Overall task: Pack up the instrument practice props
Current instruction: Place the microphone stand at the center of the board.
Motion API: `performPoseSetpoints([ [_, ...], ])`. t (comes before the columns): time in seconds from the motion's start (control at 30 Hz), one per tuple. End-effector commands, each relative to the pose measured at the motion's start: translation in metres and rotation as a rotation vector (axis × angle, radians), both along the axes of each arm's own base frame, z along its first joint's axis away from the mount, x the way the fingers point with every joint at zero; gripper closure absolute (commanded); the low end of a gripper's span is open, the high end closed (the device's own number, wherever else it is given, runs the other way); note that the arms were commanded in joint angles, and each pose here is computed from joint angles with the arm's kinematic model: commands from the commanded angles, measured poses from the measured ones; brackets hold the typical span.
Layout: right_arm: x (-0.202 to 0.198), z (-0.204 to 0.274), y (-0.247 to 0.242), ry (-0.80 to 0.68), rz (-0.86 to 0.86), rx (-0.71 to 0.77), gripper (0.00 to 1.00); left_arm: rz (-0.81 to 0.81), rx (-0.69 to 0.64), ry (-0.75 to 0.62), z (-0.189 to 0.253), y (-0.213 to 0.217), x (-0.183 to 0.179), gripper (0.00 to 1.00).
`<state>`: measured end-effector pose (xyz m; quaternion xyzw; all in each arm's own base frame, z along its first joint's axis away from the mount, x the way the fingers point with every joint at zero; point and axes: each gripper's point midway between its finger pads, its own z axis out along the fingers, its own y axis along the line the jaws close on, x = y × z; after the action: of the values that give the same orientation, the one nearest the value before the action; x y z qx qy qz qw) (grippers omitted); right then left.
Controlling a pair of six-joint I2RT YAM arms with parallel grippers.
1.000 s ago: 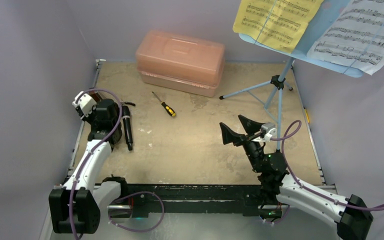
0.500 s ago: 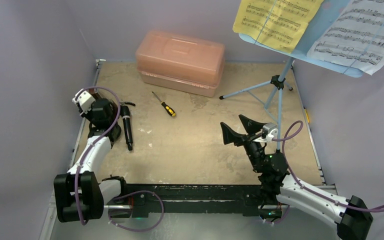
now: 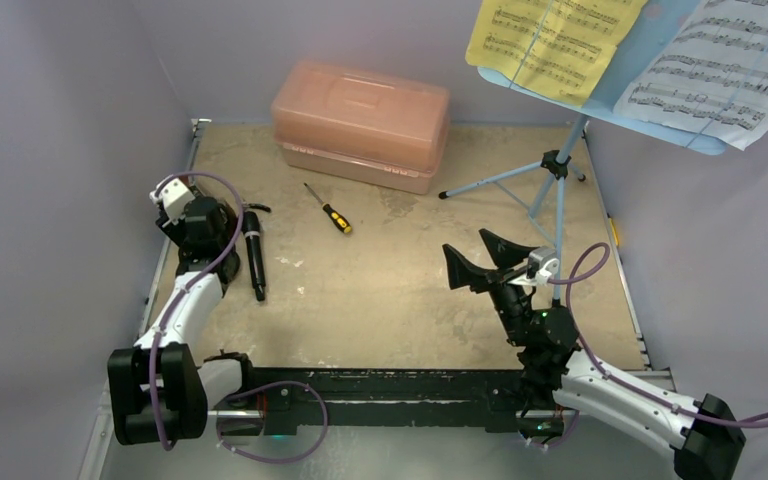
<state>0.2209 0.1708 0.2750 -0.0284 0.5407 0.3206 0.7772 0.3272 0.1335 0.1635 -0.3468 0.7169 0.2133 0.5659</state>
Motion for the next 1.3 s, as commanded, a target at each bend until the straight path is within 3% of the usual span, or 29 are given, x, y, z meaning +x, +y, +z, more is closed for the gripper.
performPoseSetpoints([
  [0.0, -0.002, 0.007, -0.005, -0.015, -0.008, 0.039, 0.02, 0.004, -0.004, -0.059, 0.031, 0.001, 0.003, 0.47],
  [0.47, -0.003, 0.008, -0.010, -0.021, -0.020, 0.057, 0.02, -0.074, -0.003, -0.084, 0.059, -0.026, -0.002, 0.28],
  [0.7, -0.001, 0.013, -0.006, -0.011, -0.019, 0.023, 0.02, -0.125, 0.072, -0.045, 0.080, -0.060, -0.014, 0.23],
  [0.93, -0.002, 0.021, -0.004, 0.051, -0.003, -0.013, 0.02, -0.163, 0.074, -0.051, 0.100, -0.062, -0.028, 0.19],
  [1.13, 0.001, 0.022, -0.009, 0.171, -0.024, -0.020, 0.02, -0.287, 0.062, -0.012, 0.099, -0.077, -0.038, 0.16],
  [1.27, 0.005, 0.017, -0.011, 0.280, -0.051, -0.024, 0.02, -0.462, 0.030, 0.007, 0.094, -0.102, -0.040, 0.16],
])
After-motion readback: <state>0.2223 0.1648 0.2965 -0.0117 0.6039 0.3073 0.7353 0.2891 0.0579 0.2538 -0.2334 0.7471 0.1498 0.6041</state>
